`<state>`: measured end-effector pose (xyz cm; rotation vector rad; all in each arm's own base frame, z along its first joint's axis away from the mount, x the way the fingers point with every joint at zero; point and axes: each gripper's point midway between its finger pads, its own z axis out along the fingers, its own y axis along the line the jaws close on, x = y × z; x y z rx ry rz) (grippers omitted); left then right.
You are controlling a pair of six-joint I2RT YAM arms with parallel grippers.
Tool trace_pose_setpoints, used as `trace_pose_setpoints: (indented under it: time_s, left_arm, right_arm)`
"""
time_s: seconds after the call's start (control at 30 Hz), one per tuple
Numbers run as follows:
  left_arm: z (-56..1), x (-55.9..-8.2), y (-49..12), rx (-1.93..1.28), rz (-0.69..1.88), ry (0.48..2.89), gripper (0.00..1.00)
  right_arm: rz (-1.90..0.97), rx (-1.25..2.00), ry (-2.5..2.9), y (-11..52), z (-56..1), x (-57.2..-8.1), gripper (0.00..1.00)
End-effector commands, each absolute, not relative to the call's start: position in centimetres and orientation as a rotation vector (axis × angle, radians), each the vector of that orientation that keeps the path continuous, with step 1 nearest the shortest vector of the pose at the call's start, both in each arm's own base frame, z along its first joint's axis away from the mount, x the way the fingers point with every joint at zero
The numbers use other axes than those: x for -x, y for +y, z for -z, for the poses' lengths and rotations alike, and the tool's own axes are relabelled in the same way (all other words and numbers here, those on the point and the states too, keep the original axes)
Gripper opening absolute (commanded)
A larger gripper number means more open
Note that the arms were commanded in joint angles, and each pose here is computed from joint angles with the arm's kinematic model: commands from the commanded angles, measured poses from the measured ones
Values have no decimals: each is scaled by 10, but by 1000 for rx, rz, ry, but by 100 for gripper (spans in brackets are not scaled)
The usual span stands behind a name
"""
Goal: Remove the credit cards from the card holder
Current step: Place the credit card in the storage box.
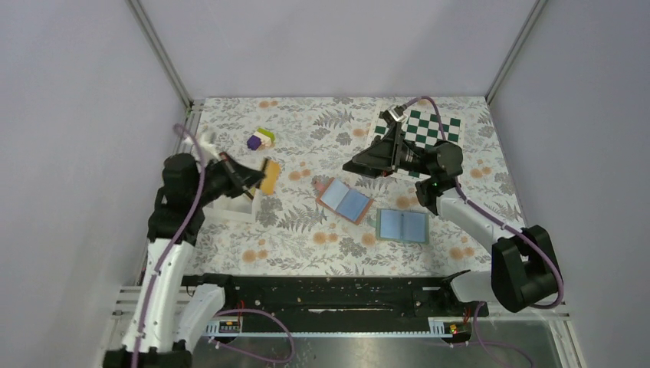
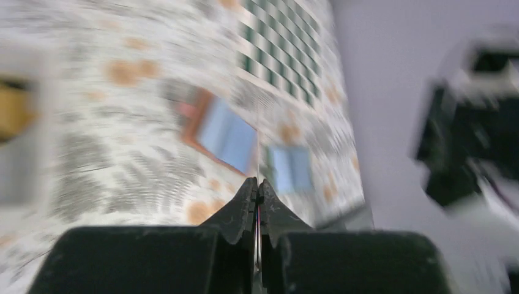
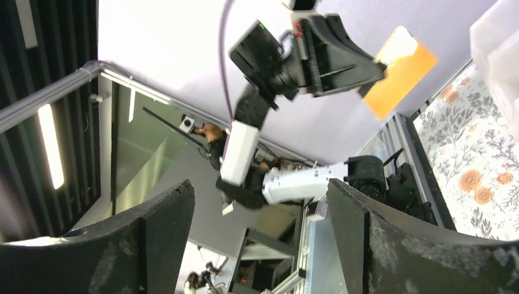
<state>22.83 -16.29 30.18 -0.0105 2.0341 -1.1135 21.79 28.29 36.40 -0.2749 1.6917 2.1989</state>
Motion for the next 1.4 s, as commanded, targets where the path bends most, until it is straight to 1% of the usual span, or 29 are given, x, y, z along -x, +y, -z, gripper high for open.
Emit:
trace_pose_setpoints:
  time_s: [0.0,0.07,0.13,0.33,0.57,0.73,0.87,0.97,1.03,1.07,1.37]
  left_arm:
    - [-285,-266,-56,658,775,1746,0]
    - [-260,-261,-9,945,579,1649,0]
    - [-235,-257,21,1184,484,1560,0]
    - [-197,-272,45,1450,558,1272,0]
    - [-177,-294,50,1455,677,1116,0]
    - [-161,-306,41,1469,684,1163,0]
    - [-156,-312,37,1465,668,1128,0]
    - [-152,-319,22,1463,692,1158,0]
    - [-149,-321,19,1470,677,1159,0]
    - [-147,-322,18,1475,668,1156,0]
    - [-134,-338,9,1483,654,1185,0]
  right_arm:
    - [-2149,219,1626,272,-378,-218,86]
    - [-2137,221,1639,272,-377,-215,87]
    - [-2124,228,1655,270,-375,-213,87]
    - [-2108,242,1671,265,-374,-208,89]
    - [-2093,252,1662,259,-374,-207,90]
    - [-2101,264,1652,257,-376,-207,92]
    - [-2106,261,1632,255,-380,-209,93]
    - [-2116,259,1634,256,-380,-210,93]
    - [-2122,257,1633,256,-381,-210,99]
    - [-2124,254,1630,256,-382,-210,100]
    - [-2081,256,1642,254,-385,-206,99]
